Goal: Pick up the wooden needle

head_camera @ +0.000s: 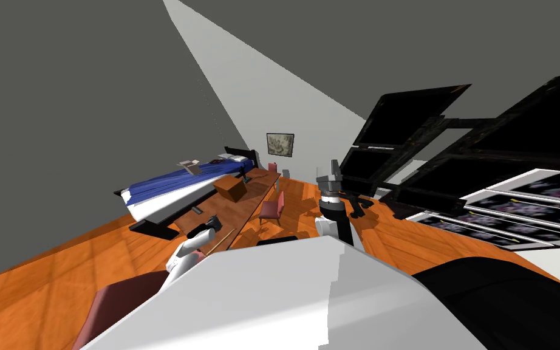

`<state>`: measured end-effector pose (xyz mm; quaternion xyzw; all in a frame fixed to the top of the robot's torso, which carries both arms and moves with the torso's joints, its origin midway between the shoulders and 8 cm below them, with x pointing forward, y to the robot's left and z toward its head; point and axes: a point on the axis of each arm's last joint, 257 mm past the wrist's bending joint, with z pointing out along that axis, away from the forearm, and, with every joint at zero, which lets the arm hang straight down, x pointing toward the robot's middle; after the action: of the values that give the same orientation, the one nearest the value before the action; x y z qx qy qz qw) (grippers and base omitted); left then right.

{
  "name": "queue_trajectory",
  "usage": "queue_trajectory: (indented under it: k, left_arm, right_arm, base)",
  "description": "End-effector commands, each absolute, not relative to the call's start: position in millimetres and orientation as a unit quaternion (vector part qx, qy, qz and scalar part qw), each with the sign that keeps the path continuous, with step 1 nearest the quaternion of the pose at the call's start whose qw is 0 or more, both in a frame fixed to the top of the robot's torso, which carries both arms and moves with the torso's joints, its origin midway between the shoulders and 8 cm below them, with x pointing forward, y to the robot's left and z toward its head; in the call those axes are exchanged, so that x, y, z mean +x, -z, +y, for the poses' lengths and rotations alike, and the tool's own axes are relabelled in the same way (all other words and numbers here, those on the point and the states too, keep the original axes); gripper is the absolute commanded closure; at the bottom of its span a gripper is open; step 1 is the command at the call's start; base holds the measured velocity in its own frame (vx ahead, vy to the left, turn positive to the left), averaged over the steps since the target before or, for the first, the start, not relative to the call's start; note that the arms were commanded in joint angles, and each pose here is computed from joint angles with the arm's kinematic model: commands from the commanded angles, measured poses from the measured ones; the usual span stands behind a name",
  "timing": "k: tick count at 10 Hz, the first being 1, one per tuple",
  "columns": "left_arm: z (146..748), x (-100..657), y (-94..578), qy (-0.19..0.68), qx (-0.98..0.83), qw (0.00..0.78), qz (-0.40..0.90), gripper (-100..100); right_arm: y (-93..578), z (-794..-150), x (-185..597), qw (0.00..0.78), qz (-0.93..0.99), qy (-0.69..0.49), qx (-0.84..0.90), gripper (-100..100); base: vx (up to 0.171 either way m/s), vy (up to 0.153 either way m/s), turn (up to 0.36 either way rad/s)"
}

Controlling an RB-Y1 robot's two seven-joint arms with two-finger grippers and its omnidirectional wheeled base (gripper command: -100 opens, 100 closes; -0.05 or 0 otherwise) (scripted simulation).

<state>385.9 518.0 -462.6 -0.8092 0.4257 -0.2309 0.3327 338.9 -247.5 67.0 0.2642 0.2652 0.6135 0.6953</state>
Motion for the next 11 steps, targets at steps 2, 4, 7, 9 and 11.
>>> queue_trajectory:
  k: [2,4,7,9,11]
  left_arm:
    - [520.6,371.3,480.2,0.215,-0.823,0.314,0.421,-100]
    - [521.6,352.9,501.1,0.196,-0.841,0.289,0.413,-100]
    - [519.2,316.7,536.8,0.164,-0.873,0.240,0.393,-100]
    - [513.3,285.5,562.8,0.139,-0.896,0.197,0.372,-100]
    - [506.7,257.8,582.7,0.117,-0.911,0.167,0.359,-100]
  right_arm:
    - [-67.0,-247.5,338.9,0.695,0.265,-0.614,0.264,0]
    - [-67.1,-247.5,338.9,0.695,0.265,-0.614,0.264,0]
    - [-67.1,-247.5,338.9,0.695,0.265,-0.614,0.264,0]
    - [-67.0,-247.5,338.9,0.695,0.265,-0.614,0.264,0]
    - [-67.0,-247.6,338.9,0.695,0.265,-0.613,0.264,0]
  base:
    - [0.010,0.021,-0.035]
    - [0.013,0.022,-0.092]
    - [0.017,0.053,-0.127]
    - [0.018,0.057,-0.109]
    - [0.011,0.050,-0.084]
